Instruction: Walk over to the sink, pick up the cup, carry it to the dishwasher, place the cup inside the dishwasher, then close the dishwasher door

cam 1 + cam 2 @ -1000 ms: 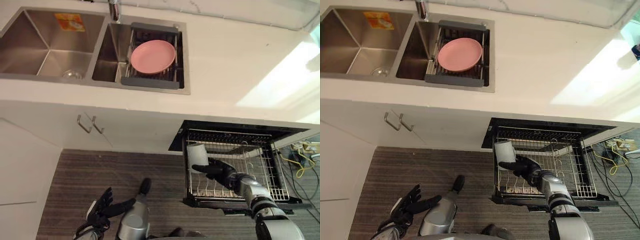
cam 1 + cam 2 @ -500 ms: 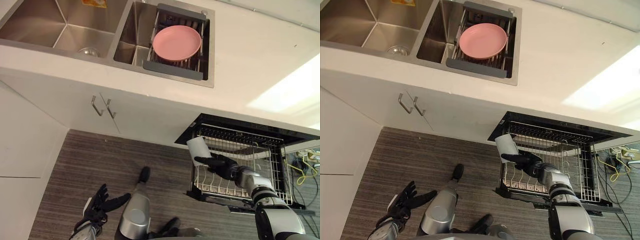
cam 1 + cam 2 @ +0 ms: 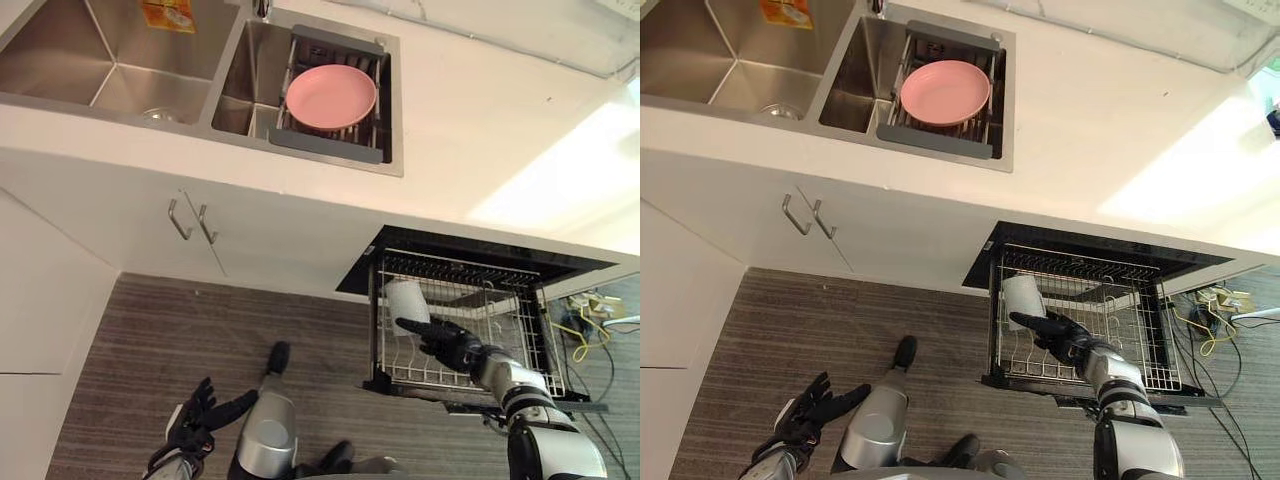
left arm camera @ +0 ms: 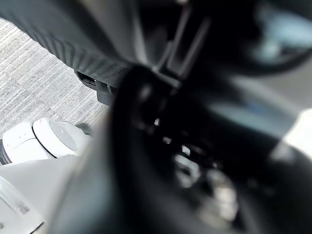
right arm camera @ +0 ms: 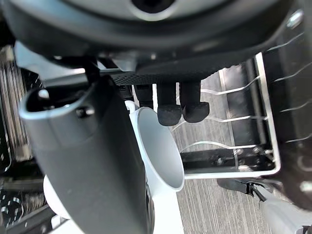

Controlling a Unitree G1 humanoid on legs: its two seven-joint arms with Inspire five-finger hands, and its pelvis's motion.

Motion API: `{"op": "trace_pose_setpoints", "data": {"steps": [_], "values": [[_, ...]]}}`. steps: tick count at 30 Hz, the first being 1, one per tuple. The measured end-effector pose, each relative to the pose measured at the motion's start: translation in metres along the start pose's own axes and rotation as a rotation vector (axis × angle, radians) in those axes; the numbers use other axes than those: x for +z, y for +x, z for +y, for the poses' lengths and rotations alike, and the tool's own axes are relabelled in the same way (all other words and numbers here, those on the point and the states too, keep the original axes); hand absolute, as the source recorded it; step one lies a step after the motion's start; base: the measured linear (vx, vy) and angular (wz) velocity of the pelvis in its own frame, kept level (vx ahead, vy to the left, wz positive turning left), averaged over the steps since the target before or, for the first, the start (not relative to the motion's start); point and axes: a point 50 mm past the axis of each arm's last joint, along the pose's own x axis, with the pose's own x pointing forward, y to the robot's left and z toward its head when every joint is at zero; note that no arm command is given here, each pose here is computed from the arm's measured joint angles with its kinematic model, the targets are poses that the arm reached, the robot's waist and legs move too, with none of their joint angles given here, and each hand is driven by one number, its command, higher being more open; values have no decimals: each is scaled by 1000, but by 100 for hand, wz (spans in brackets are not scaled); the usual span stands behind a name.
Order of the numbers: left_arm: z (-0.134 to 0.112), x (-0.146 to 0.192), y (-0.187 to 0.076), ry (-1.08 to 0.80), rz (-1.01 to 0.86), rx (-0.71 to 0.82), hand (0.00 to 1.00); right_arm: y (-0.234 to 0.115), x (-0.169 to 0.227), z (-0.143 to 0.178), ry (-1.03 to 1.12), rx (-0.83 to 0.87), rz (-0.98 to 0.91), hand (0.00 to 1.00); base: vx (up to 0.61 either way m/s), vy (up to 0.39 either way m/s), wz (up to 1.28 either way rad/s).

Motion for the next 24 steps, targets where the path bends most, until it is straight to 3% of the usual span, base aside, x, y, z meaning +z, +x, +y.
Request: {"op": "trace_pose_setpoints", "data": {"steps": [1,2,17,24], "values": [[1,0,0,9,2,1,100,0,-1,-1,1,-2,3,0,-13,-22,-4],[2,0,0,22,6,1,100,0,-3,-1,2,-5,7,100,-8,-23,-4],[1,-12,0,42,57,-5,100,-1,-4,-5,16,-18,-6,100,-14,-15,-1],[2,-18,-2,46,82,10,100,-11,28,-2,-107,29,-154,100,-7,-16,-8]]}}
